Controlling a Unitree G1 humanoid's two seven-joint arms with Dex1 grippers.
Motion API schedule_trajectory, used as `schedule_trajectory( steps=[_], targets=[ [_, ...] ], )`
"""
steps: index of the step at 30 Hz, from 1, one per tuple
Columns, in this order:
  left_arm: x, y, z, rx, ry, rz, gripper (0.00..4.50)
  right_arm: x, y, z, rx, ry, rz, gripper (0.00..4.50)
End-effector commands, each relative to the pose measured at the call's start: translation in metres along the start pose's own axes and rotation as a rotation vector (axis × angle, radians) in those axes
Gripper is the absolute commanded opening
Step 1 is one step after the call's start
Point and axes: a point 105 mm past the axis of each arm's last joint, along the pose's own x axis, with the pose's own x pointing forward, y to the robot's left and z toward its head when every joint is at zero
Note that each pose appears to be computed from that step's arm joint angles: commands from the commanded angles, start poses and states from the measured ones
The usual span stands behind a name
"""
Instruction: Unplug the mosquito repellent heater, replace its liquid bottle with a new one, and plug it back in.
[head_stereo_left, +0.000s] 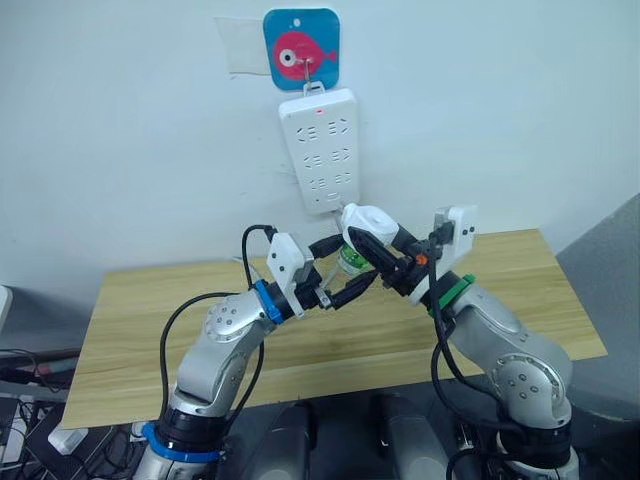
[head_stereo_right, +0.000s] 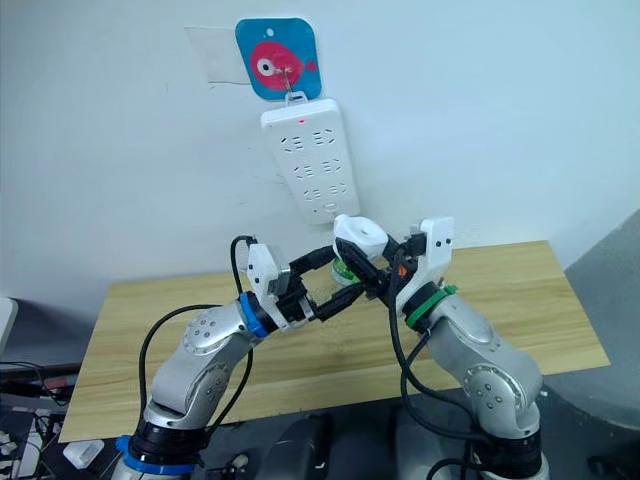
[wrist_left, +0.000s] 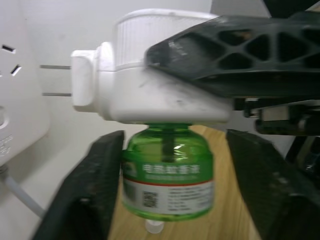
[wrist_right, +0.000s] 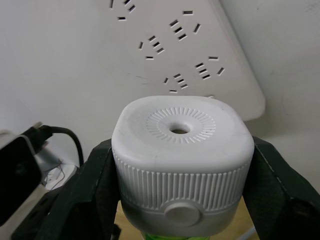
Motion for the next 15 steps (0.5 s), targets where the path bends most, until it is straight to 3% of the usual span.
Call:
schedule_trajectory(
  steps=[1, 6, 15],
  targets=[
    [-0.019, 0.012, 0.012, 0.023, -0.02, 0.041, 4.5, -0.003, -0.005, 0.018, -0.105, -0.072, -0.023, 2.92],
    [-0.039, 0.04, 0.016, 0.059, 0.007, 0.118, 4.5, -0.005, -0.013, 0.022, -0.195, -0.085, -0.058, 2.92],
    [-0.029, 0.098, 0.026, 0.179, -0.004, 0.189, 4.5, -0.003, -0.004, 0.018, -0.237, -0.076, -0.003, 2.92]
  ],
)
